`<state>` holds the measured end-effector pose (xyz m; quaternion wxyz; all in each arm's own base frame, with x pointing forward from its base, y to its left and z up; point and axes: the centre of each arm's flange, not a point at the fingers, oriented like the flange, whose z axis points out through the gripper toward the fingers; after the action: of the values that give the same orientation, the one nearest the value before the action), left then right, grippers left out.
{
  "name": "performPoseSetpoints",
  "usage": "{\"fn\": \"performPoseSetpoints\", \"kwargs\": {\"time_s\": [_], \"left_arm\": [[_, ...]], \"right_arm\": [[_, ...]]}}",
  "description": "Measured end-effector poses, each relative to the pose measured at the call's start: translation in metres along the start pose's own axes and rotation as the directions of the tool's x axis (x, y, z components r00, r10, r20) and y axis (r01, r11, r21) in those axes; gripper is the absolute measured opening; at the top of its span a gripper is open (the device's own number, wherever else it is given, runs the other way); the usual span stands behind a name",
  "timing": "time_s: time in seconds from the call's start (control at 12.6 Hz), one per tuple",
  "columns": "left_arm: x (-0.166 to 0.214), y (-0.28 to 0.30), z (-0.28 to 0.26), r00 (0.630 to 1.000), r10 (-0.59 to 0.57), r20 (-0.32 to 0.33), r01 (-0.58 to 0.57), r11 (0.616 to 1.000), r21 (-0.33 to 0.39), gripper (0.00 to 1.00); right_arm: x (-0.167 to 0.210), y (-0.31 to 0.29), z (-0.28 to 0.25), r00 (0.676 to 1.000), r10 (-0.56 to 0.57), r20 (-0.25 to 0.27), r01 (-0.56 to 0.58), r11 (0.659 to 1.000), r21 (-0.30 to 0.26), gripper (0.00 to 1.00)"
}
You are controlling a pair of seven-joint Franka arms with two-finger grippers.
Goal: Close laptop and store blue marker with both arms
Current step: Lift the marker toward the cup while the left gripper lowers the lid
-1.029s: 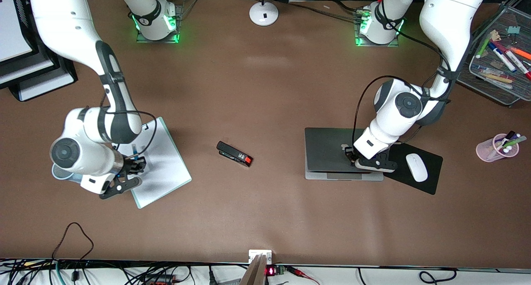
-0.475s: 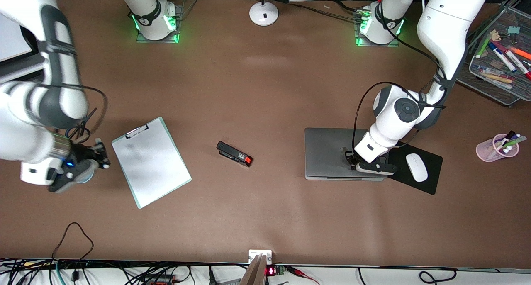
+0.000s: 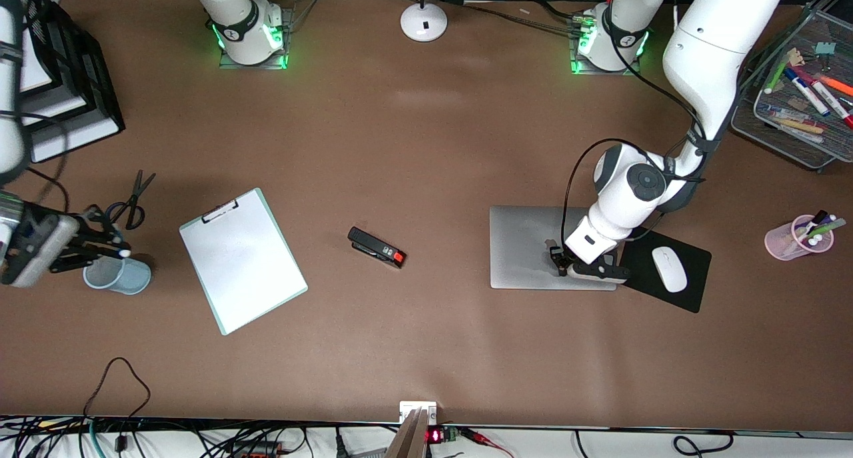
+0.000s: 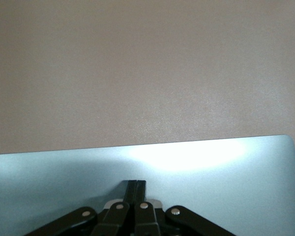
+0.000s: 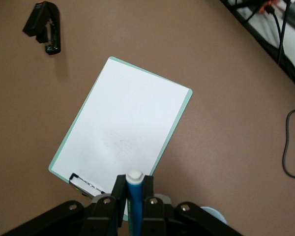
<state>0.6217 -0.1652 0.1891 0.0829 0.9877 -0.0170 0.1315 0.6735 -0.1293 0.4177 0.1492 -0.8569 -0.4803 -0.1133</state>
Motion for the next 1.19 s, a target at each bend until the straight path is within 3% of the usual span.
{"fn": "performPoseSetpoints", "kwargs": {"time_s": [0.32,0.79,0.95,1.19], "left_arm": [[-0.001,-0.003,0.007,1.0,-0.006,-0.022,0.006,1.0,-0.007,0.01],[0.001,-0.004,0.006,1.0,0.0,-0.028,0.0,1.0,-0.005,0.01],[0.008,-0.005,-0.001,1.0,0.006,-0.02,-0.006,1.0,0.006,0.01],[0.026,-0.001,-0.037,0.998,0.031,0.052,-0.033,0.998,0.052,0.01]], "right_arm": [[-0.035,0.009,-0.02,0.976,-0.174,-0.129,0.175,0.985,-0.004,0.17],[-0.073,0.015,-0.039,0.867,-0.408,-0.287,0.403,0.912,-0.081,0.17],[-0.088,0.016,-0.043,0.833,-0.463,-0.303,0.455,0.885,-0.101,0.17],[-0.102,0.019,-0.036,0.784,-0.534,-0.316,0.522,0.843,-0.129,0.17]]}}
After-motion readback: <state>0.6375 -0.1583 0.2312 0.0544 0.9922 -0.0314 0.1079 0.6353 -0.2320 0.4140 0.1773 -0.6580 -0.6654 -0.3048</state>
